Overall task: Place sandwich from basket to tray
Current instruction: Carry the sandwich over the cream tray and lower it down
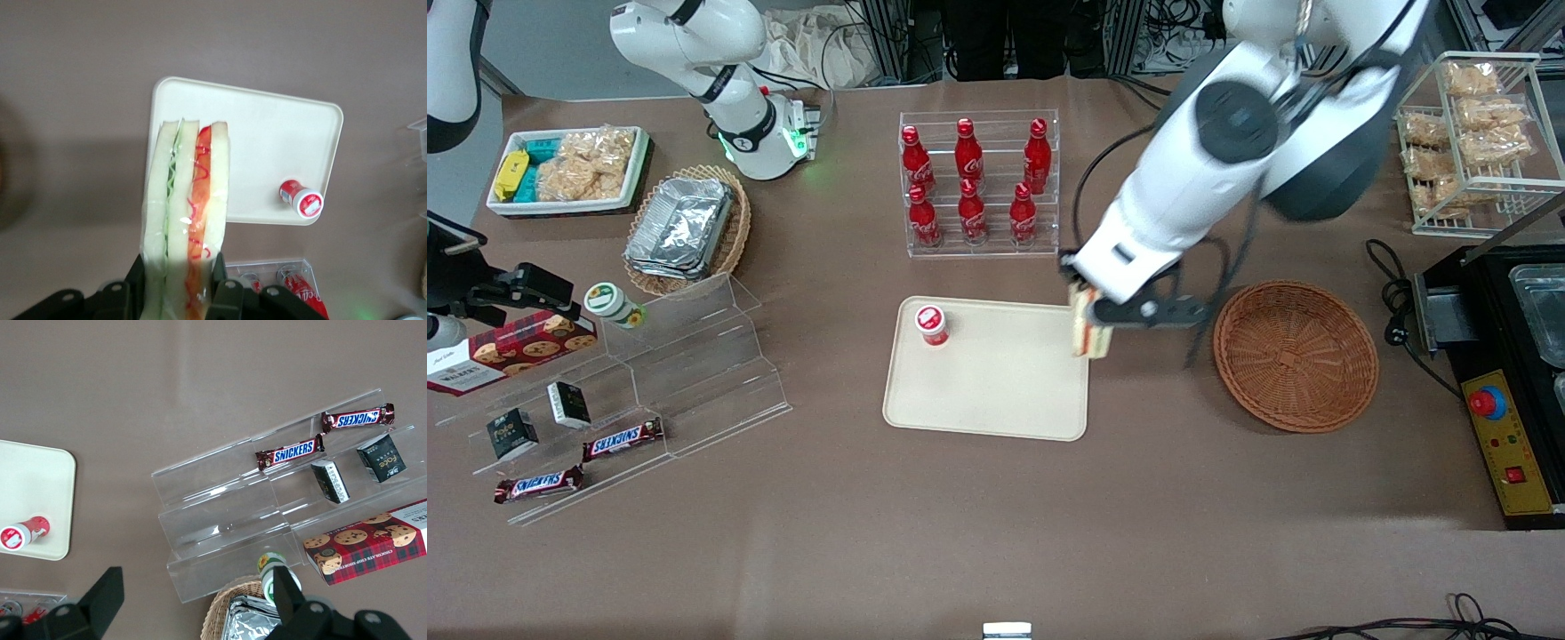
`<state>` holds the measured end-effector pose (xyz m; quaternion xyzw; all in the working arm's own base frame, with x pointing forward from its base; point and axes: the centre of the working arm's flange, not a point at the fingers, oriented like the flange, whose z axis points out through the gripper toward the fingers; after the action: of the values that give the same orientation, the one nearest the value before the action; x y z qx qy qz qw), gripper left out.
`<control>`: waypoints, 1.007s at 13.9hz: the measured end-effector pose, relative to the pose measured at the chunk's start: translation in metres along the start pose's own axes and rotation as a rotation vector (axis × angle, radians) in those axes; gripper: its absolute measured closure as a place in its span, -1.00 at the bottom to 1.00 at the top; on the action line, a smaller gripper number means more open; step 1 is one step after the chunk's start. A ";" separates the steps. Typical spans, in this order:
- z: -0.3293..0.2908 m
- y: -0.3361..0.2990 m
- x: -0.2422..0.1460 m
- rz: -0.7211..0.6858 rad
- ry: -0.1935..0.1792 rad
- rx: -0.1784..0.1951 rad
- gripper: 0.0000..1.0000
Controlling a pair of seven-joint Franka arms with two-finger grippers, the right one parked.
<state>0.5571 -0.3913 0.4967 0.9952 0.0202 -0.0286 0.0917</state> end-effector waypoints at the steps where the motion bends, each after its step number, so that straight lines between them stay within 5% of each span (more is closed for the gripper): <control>1: 0.036 0.009 0.007 0.000 -0.013 -0.004 0.15; 5: 0.158 0.007 0.038 -0.016 -0.061 -0.028 0.15; 9: 0.234 -0.010 0.052 -0.002 -0.063 0.009 0.15; 14: 0.256 -0.015 0.053 0.029 -0.053 0.050 0.10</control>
<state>0.5959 -0.4213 0.2392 0.9962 0.0025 -0.0539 0.0678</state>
